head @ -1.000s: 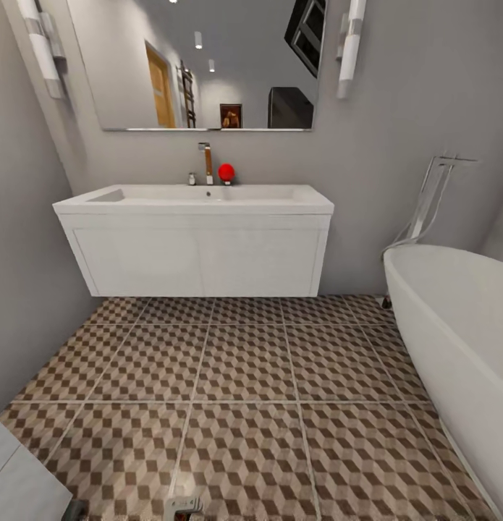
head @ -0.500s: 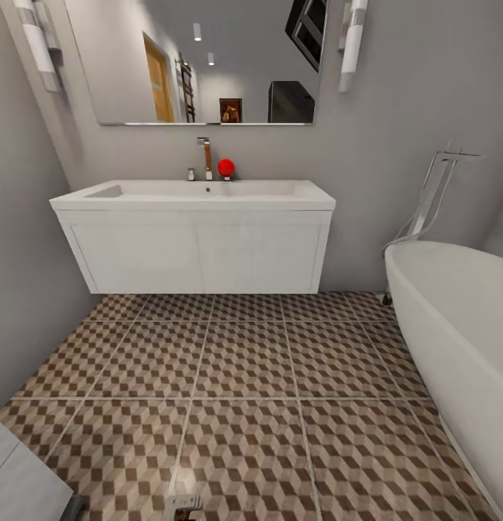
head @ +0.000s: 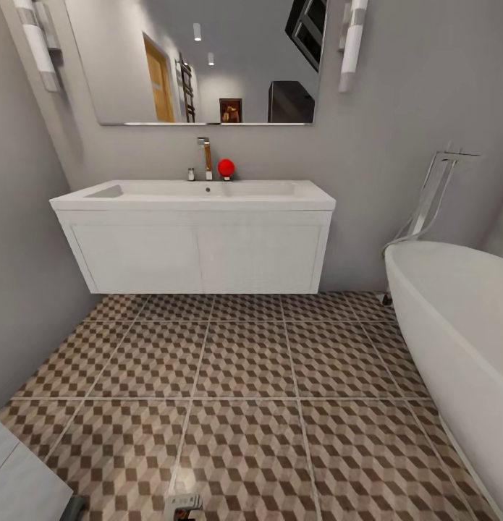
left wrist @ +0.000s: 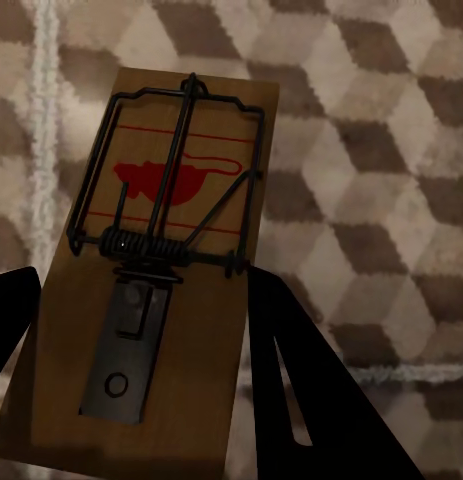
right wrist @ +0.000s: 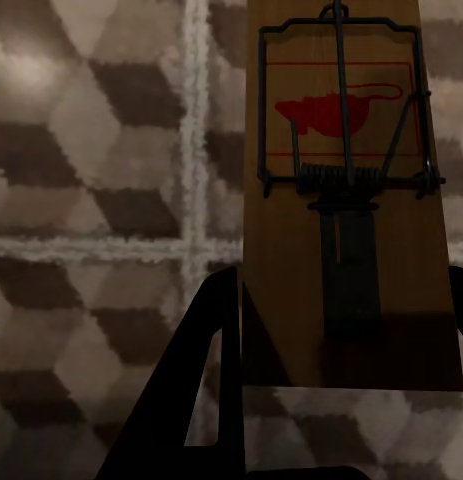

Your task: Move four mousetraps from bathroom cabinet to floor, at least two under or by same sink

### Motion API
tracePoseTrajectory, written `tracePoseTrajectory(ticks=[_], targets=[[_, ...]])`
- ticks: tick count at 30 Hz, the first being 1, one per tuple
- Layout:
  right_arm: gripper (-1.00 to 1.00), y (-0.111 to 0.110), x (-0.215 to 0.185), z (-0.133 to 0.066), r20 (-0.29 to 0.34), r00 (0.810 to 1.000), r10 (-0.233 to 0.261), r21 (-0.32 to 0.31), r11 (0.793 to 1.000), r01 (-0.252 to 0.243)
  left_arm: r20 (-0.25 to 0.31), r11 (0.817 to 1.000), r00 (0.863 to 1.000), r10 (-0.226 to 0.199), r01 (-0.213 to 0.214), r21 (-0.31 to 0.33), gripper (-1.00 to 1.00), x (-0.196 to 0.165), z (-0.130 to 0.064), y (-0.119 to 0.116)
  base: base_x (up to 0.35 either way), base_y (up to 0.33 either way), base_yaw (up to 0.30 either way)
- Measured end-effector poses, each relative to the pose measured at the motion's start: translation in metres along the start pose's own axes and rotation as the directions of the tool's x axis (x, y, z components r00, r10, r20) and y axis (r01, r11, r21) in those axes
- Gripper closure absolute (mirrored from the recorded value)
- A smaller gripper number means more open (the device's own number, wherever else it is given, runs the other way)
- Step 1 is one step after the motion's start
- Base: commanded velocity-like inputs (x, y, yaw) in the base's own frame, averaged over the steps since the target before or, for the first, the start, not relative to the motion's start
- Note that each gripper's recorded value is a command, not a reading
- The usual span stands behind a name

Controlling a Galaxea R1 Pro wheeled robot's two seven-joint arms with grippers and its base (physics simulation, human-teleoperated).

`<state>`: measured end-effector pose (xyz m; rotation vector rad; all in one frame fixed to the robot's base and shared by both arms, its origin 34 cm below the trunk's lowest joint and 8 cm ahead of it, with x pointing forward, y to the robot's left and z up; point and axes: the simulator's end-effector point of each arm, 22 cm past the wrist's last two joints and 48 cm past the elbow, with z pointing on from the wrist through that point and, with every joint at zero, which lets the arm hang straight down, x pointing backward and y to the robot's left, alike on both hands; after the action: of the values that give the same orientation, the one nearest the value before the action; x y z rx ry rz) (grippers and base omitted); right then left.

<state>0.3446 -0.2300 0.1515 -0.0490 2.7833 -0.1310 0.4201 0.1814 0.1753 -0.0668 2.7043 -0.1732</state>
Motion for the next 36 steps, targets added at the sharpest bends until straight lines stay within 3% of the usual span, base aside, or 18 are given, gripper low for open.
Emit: tracePoseTrajectory(ticks=[5,10,19,36], targets=[[1.00,-0.001,-0.009,0.001,0.016,1.000,0.007,0.003,1.000,-0.007,0.004,1.000,1.000,-0.002,0.002,-0.001,1.00,-0.002,0.000,0.001,0.000,0.000,0.000],[1.00,-0.006,-0.048,0.003,0.079,0.997,0.019,0.012,1.000,-0.020,0.005,1.000,1.000,-0.002,0.002,0.001,1.00,-0.003,0.000,0.001,0.000,0.000,0.000],[1.00,-0.013,-0.090,0.000,0.063,0.998,0.022,0.028,0.999,-0.023,0.029,1.000,1.000,0.002,-0.003,0.019,1.00,-0.023,0.001,-0.005,0.000,0.000,0.000],[1.00,-0.012,-0.114,-0.003,0.125,0.991,0.039,0.035,0.998,-0.044,0.038,0.999,0.999,0.013,-0.015,0.033,1.00,-0.053,0.001,-0.004,0.000,0.000,0.000]])
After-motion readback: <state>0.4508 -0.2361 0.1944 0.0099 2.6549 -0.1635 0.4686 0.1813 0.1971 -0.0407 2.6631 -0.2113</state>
